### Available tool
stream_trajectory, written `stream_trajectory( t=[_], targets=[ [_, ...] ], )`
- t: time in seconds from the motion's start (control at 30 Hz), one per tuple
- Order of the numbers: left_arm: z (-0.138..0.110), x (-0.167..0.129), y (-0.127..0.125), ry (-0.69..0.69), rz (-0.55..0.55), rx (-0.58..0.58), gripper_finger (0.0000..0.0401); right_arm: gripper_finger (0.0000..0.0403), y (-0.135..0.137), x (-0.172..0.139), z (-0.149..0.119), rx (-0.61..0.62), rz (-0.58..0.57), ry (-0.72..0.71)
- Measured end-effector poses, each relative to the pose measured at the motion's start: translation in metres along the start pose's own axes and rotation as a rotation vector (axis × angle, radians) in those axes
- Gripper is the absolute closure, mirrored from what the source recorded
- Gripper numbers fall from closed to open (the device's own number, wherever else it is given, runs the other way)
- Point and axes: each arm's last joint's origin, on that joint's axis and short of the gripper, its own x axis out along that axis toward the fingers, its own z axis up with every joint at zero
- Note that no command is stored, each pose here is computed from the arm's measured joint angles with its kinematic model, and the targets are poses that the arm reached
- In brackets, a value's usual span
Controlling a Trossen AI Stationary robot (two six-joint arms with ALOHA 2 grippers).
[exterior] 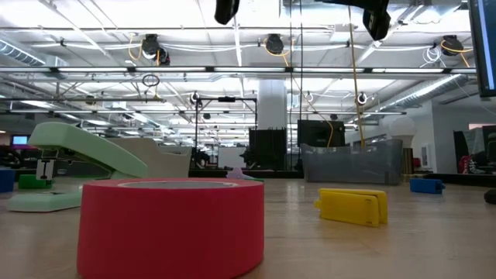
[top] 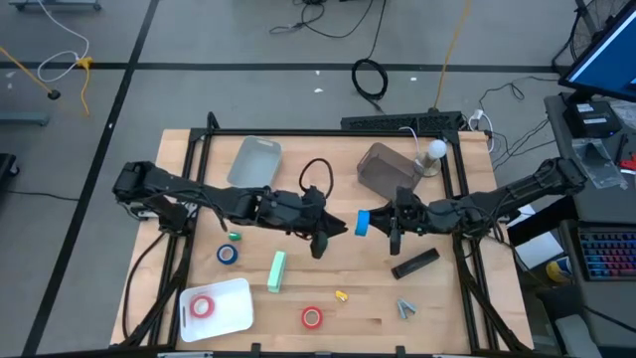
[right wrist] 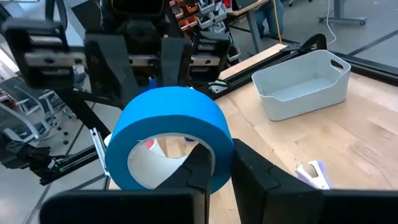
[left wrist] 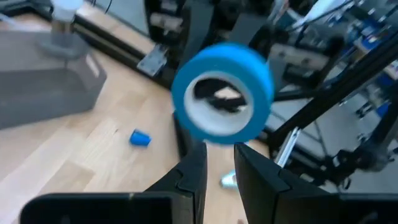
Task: Pick and place Stapler, Stapler remover, tape
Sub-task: Put the light blue tape into the white bin
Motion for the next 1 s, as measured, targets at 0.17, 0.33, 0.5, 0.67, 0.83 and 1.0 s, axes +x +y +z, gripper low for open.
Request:
stream_trajectory(
  t=[0.17, 0.33, 0.5, 0.67, 0.83, 1.0],
  targets=[
    [-0.001, 0.004, -0.001, -0.011, -0.018, -0.003, 0.0315, 0.0372, 0.0, 0.0, 0.0, 0.002, 0.0, -0.001],
    [0.001, 0.003, -0.002, -0.035, -0.024, 0.001, 0.0315, 0.0372, 0.0, 0.0, 0.0, 0.025, 0.0, -0.001],
    [0.005, 0.003, -0.004, -0.077, -0.046, 0.005, 0.0315, 0.0372, 0.0, 0.0, 0.0, 0.047, 0.0, -0.003],
    [0.0, 0.014, -0.005, -0.096, -0.078, 0.0, 0.0315, 0.0372, 0.0, 0.001, 0.0, 0.055, 0.0, -0.004],
    [-0.005, 0.024, -0.004, -0.096, -0.094, -0.005, 0.0315, 0.0372, -0.001, 0.001, -0.001, 0.043, -0.002, 0.013],
    [-0.003, 0.024, -0.007, -0.122, -0.129, -0.006, 0.0315, 0.0372, -0.001, 0.001, 0.0, 0.048, -0.001, 0.008]
  ],
)
